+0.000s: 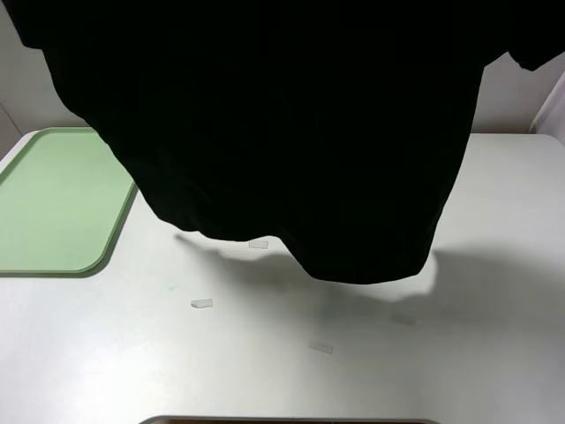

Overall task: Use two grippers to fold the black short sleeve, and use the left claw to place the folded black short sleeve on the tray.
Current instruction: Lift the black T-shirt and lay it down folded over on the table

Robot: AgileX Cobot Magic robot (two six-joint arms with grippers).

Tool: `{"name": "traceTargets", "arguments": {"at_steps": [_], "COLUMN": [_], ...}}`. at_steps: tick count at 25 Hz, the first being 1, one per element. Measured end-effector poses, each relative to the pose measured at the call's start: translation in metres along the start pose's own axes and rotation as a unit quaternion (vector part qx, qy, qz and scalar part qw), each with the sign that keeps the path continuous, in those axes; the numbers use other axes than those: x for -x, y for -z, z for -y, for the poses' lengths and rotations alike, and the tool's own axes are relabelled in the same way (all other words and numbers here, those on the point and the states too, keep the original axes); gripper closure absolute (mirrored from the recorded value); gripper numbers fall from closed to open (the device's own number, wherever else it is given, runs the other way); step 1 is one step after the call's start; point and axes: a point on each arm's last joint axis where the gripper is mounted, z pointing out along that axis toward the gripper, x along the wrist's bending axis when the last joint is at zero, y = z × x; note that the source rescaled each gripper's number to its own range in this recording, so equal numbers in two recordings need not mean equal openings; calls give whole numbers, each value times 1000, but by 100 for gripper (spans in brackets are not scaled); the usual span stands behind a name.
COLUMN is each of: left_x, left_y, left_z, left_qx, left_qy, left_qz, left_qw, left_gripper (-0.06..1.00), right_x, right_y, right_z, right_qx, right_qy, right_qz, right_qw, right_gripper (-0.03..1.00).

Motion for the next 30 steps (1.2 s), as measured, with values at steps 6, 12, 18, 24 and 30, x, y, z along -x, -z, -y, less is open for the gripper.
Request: {"name": "traceTargets", "arguments": {"at_steps": [6, 12, 18, 24, 30], "left_x": [4, 6, 8, 14, 22], "left_y": [7, 7, 5, 7, 9], "left_z": [0, -2, -4, -4, -4], "left_qx": [6, 17, 22, 22, 19], "left_qy": [6, 18, 34, 59, 70], "left_qz": [13, 23, 33, 69, 110], "left_qw": [1000, 999, 999, 996, 991], "left_gripper": [94, 94, 94, 94, 94], "right_x": [-4, -3, -3, -5, -7], "right_y": [12, 30, 39, 52, 57], "right_z": [9, 18, 21, 24, 27], "right_qx": [4, 16, 24, 43, 44], "right_qy": [-3, -2, -5, -18, -28], "right_qz": [3, 26, 30, 26, 22], "right_qw": [1000, 1000, 999, 999, 998], "right_gripper": [96, 96, 96, 96, 96]}}
